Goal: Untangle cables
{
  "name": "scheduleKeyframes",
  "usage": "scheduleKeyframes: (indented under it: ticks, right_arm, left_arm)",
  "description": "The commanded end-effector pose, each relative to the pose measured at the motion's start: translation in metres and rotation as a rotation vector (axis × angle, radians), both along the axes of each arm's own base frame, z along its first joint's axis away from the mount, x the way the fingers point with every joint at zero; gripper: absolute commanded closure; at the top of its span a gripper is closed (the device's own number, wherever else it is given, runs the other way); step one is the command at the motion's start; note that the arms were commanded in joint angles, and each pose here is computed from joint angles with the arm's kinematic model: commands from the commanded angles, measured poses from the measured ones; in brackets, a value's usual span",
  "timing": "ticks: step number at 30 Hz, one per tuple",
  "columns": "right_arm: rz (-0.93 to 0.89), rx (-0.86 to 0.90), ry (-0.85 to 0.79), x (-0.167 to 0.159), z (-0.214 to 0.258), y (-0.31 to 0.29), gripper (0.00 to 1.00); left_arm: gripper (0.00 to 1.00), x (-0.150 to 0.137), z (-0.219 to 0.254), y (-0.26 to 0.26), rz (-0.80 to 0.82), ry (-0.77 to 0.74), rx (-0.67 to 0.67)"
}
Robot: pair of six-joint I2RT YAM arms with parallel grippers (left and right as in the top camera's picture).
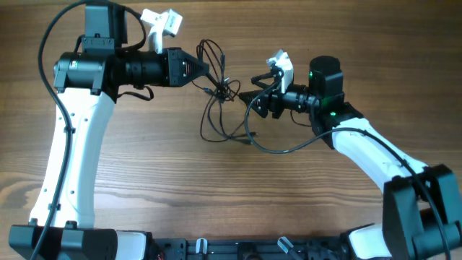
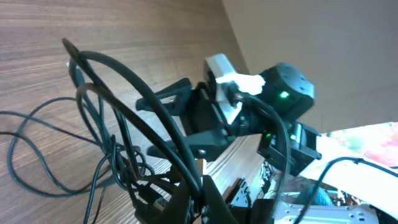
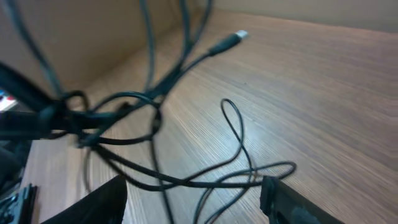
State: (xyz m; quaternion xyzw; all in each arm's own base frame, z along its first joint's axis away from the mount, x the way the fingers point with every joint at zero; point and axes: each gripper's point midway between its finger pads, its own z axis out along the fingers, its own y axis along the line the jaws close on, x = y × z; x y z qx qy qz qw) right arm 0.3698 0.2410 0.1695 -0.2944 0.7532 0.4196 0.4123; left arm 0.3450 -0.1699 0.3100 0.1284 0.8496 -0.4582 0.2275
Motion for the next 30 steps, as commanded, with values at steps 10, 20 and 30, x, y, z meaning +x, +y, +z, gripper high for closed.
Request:
scheduleKeyframes:
  ticks: [10, 20, 30]
  right_arm:
    - [0.0, 0.008, 0.076, -0.005, -0.012, 0.019, 0.96]
    - [-0.033, 0.216, 0.325, -0.011, 0.019, -0.083, 0.95]
    - [0.266, 0.235, 0.25, -0.057, 0.034, -0.028, 0.96]
  left_arm:
    - [0.96, -0.022, 0.031, -0.015, -0.124, -0.05, -0.137]
    - [0.96, 0.042, -0.027, 0.092, 0.442, 0.045, 0.277]
    - [0.96, 0.059, -0.033, 0.118, 0.904, 0.334, 0.135]
